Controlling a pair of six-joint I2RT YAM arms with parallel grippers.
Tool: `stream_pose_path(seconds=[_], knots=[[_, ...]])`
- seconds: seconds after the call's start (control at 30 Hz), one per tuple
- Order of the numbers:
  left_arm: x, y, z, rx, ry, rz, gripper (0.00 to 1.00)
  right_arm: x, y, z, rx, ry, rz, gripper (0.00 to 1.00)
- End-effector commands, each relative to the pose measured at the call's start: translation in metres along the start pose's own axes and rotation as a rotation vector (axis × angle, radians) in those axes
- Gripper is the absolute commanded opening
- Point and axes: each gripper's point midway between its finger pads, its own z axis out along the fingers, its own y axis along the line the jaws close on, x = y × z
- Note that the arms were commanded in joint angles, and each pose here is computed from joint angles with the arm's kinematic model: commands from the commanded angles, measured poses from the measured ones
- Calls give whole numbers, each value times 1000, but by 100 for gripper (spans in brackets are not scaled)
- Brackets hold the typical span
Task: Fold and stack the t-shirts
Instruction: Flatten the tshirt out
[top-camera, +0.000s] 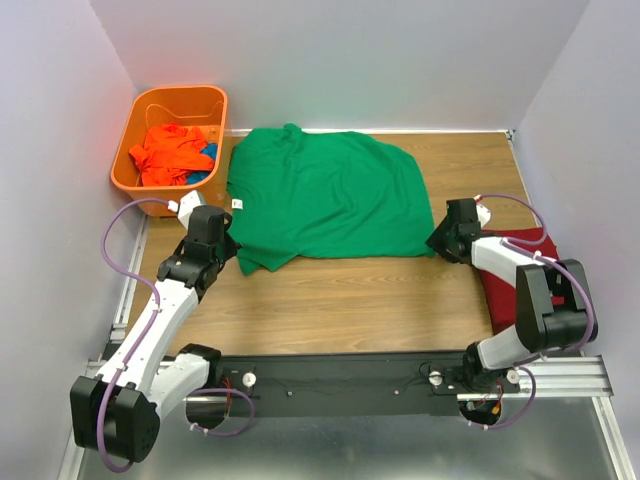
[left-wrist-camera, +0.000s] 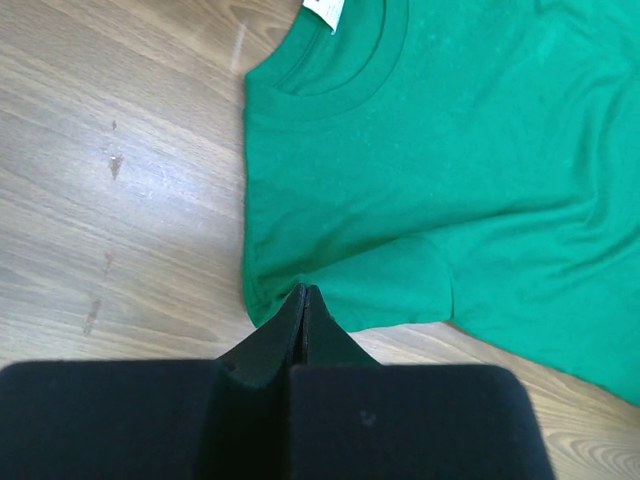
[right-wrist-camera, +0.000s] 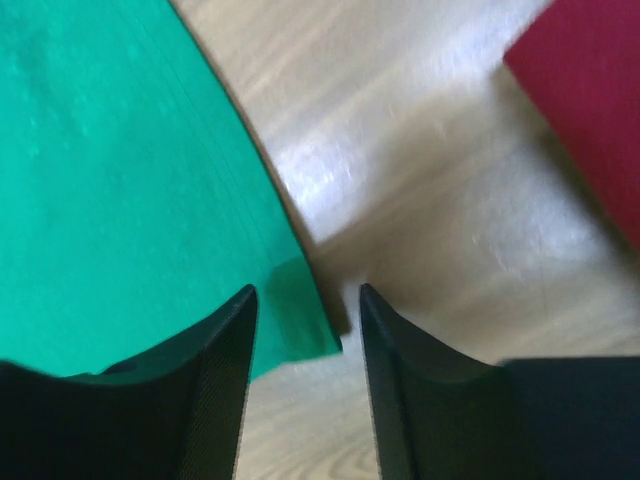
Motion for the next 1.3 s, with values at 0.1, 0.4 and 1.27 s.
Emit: stream_pose_path(seconds=[0.1, 0.4, 1.27], knots=[[-2, -5, 1, 30, 1, 8, 0, 13, 2, -9, -40, 58, 3, 25], [-4, -6, -2, 36, -4, 5, 0, -8, 11, -19, -61, 0, -37, 6], [0, -7, 4, 42, 11, 25, 0, -20, 22, -5, -21, 62, -144, 66]])
